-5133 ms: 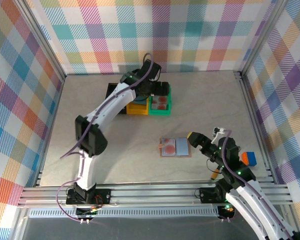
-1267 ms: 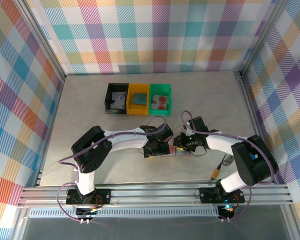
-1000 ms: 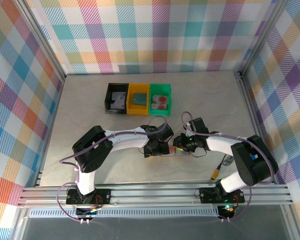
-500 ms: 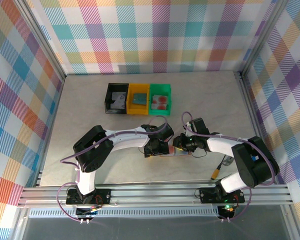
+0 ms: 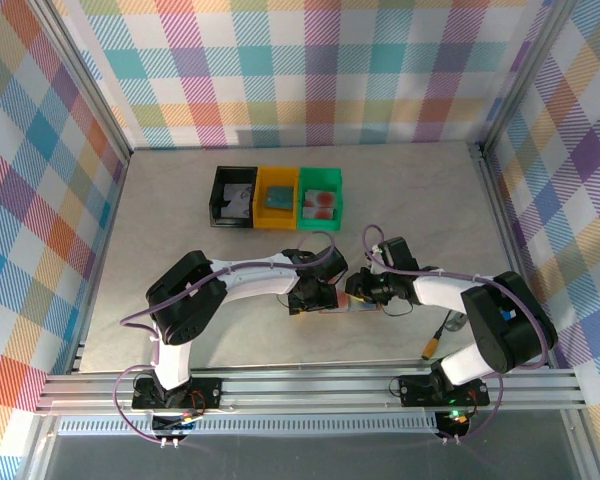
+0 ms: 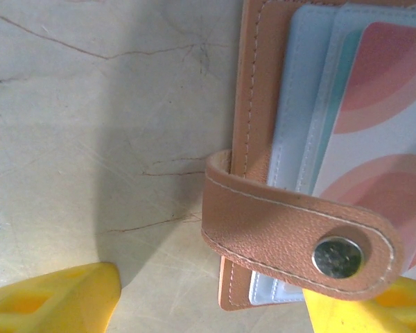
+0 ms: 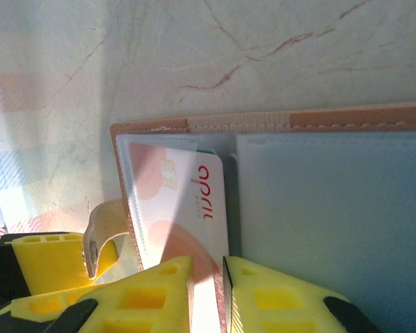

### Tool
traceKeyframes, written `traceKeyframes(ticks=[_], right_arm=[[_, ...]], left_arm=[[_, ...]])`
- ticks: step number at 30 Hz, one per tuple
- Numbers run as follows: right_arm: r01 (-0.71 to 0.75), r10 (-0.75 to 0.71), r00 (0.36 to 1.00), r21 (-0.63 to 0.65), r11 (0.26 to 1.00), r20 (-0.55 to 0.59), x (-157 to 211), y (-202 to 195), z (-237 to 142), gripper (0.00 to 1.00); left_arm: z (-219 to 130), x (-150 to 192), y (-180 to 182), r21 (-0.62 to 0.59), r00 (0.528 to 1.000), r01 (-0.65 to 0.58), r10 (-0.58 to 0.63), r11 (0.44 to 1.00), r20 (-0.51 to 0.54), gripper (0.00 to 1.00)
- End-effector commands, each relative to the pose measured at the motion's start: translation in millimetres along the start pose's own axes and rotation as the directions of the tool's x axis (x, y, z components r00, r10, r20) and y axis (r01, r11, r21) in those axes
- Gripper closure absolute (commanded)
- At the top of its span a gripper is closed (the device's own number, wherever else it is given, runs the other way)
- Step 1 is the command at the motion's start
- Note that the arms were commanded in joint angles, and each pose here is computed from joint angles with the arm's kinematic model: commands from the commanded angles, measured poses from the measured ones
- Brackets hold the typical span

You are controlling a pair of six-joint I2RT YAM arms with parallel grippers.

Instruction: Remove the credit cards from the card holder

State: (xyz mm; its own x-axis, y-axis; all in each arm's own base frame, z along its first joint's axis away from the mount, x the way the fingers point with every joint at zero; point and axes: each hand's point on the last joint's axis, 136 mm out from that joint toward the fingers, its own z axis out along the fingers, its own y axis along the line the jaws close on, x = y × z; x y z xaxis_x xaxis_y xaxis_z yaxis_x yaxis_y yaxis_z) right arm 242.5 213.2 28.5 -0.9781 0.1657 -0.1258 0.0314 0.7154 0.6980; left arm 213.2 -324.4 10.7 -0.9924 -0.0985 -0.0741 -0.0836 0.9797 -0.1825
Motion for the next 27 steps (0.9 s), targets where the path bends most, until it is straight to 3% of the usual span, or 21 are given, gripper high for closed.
traceKeyframes(ticks=[1, 6, 11, 27], right_arm=[[0.049, -0.05, 0.999, -0.057, 0.997, -0.016, 7.9, 9.2, 1.9, 0.82], [0.062, -0.063, 0.998, -0.049, 0.997, -0.012, 9.8, 7.8, 0.8, 0.82], [0.026, -0.025, 1.0, 0.054, 0.998, -0.005, 9.0, -10.1, -0.1, 0.8], [0.036, -0.039, 0.999, 0.103, 0.994, 0.024, 1.0, -7.7, -10.7, 0.78]], left_arm=[[57.6, 31.9, 24.9, -0.078, 0.991, -0.015, 0.004, 0.997, -0.133, 0.29], [58.5, 32.1, 24.7, -0.078, 0.991, -0.018, 0.007, 0.997, -0.135, 0.3], [58.1, 32.0, 24.6, -0.077, 0.991, -0.019, 0.009, 0.997, -0.135, 0.3], [58.2, 32.4, 24.2, -0.072, 0.991, -0.022, 0.012, 0.997, -0.136, 0.31]])
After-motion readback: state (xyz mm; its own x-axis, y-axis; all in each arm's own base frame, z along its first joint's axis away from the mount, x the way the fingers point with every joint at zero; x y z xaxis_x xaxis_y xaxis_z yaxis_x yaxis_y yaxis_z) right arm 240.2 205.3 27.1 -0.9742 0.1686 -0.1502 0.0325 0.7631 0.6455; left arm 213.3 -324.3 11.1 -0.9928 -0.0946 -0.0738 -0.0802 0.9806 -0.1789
